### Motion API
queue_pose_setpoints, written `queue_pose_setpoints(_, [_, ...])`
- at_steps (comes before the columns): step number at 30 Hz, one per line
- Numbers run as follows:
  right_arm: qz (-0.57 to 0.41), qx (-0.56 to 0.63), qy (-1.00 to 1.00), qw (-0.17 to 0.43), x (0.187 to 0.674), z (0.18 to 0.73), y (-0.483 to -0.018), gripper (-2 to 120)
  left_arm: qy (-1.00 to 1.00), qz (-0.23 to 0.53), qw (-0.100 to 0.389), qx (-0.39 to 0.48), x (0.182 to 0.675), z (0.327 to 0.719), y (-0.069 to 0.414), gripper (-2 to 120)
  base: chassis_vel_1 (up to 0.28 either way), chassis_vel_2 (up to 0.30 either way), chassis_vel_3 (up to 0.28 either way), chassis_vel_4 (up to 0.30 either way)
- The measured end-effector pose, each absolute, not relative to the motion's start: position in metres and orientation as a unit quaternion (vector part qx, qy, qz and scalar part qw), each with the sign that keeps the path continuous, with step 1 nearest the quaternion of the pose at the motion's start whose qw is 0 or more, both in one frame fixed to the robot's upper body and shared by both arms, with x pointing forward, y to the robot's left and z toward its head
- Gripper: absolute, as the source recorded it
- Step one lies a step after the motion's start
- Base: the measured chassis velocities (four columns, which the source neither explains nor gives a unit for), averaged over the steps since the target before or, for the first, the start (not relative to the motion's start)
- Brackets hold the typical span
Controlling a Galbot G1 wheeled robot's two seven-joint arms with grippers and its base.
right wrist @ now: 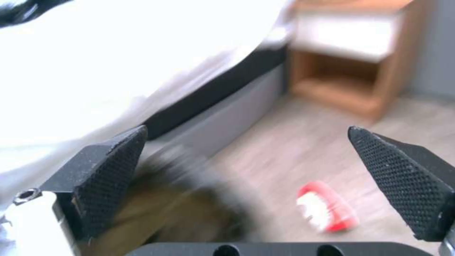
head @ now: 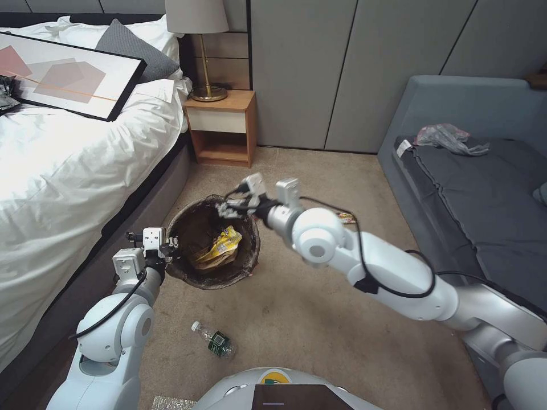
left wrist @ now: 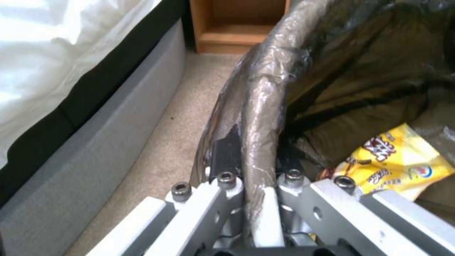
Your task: Pick up the trash bin, then pick up the garbage from the floor and place it into the trash bin.
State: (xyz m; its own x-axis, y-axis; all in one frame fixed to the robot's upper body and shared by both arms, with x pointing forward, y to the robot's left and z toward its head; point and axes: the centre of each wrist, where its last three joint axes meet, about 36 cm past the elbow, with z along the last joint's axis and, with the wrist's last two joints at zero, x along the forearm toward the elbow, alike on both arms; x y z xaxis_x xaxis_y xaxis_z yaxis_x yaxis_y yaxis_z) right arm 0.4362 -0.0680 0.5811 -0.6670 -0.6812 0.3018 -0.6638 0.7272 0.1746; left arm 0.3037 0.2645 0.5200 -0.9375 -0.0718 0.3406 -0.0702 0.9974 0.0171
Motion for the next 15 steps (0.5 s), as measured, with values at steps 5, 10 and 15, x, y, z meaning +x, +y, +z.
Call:
queue_pose_setpoints(5, [-0.036,0.330,-0.936,0.119,0.439,0.605,-0.092,100,-0.985,-0.002,0.172,0.036,0.304,0.521,0.264,0,0.000,0.000,0.000,0.000])
queue_pose_setpoints(10, [-0.023,0.258,-0.964,0.052,0.446,0.612,-0.130,100,-0.985,-0.003,0.171,0.034,0.305,0.521,0.264,0,0.000,0.000,0.000,0.000])
queue_pose_setpoints(15, [-0.007,0.160,-0.987,-0.009,0.446,0.609,-0.188,100,-0.985,-0.003,0.171,0.033,0.304,0.521,0.264,0,0.000,0.000,0.000,0.000])
